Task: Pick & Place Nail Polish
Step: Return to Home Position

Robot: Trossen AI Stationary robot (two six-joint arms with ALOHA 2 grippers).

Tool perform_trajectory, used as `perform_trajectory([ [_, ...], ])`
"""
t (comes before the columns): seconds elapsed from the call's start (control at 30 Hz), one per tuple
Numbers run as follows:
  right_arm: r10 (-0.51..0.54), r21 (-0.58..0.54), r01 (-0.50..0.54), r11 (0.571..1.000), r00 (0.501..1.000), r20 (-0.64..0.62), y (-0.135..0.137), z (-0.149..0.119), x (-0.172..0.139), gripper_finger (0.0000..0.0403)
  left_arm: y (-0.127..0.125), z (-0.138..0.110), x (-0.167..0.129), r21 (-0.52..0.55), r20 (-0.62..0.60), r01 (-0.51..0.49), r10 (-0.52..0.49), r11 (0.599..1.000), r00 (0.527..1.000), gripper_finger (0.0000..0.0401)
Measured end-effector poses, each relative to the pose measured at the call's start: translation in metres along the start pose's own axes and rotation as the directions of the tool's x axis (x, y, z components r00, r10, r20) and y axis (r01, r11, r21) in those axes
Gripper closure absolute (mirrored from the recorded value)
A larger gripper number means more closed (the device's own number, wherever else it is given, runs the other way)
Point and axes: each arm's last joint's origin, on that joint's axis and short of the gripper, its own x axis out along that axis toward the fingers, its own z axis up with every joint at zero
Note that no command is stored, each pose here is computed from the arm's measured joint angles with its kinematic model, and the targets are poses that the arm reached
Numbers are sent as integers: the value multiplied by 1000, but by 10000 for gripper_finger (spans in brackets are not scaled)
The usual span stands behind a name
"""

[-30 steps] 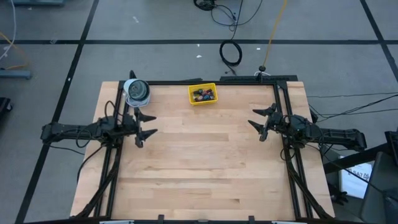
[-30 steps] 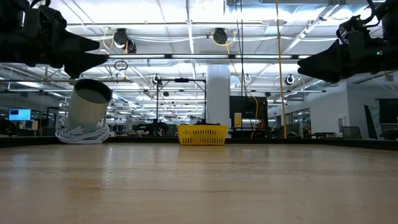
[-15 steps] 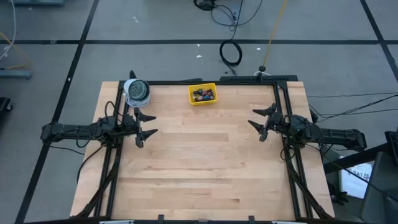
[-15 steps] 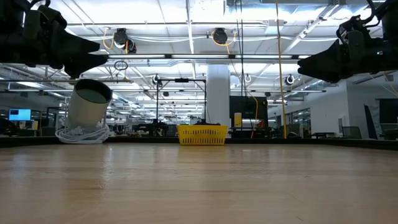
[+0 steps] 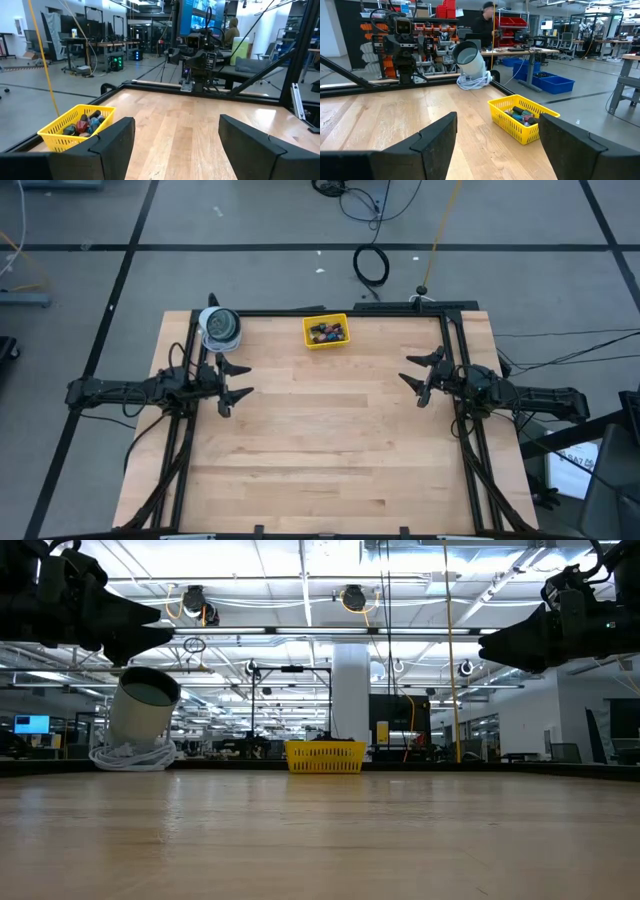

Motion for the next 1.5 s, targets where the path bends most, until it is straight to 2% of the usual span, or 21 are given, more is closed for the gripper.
perform_trajectory([
  [0.87, 0, 0, 0, 1000, 1000, 0, 0, 0, 0, 135, 0, 0, 0, 0, 1, 0, 0, 1000, 1000, 127],
  [1.5, 0, 0, 0, 1000, 1000, 0, 0, 0, 0, 135, 0, 0, 0, 1, 1, 0, 0, 1000, 1000, 116],
])
